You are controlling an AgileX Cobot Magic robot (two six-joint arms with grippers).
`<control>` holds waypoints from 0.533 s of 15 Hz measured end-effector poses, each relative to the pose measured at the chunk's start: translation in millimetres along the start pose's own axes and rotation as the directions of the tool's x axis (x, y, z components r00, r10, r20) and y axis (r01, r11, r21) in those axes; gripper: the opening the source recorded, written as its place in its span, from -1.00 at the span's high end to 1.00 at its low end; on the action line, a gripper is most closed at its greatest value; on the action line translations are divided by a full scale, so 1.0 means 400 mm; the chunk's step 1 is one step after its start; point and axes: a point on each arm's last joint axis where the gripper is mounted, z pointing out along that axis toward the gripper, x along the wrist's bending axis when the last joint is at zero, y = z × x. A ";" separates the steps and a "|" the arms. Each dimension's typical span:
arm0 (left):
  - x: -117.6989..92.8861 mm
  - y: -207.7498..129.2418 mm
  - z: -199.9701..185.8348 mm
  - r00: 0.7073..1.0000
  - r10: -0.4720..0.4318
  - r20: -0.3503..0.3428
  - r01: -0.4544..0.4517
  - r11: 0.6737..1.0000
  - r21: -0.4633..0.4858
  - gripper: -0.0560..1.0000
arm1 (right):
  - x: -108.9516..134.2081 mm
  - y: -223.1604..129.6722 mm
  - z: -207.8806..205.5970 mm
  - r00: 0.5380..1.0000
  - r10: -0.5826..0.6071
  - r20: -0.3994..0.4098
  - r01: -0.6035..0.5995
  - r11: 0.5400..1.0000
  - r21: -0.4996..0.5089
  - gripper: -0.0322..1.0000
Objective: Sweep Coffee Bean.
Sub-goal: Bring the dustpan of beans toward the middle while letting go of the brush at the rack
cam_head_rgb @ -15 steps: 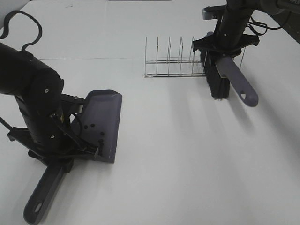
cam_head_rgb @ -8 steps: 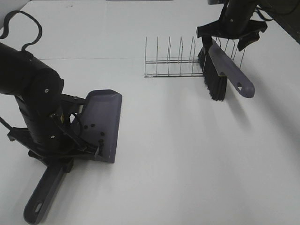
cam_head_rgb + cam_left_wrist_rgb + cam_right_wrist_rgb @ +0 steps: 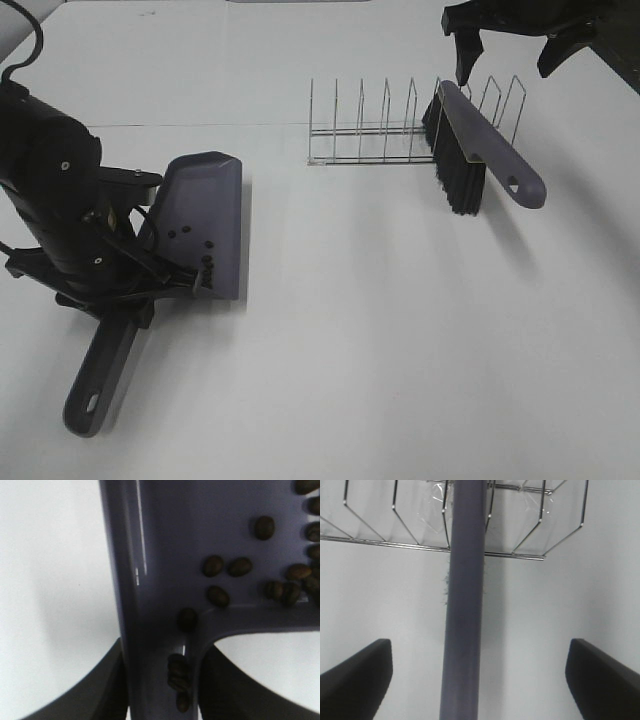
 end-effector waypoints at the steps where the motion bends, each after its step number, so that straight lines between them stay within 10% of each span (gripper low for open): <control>1: -0.004 0.011 -0.007 1.000 0.004 0.010 -0.004 1.000 -0.016 0.20 | 0.002 -0.007 -0.010 1.000 0.002 -0.013 -0.002 1.000 0.003 -0.67; 8: -0.058 0.120 -0.010 0.997 0.013 0.071 -0.011 1.000 -0.019 0.20 | -0.010 -0.085 -0.066 1.000 -0.025 -0.009 0.026 0.998 0.065 -0.67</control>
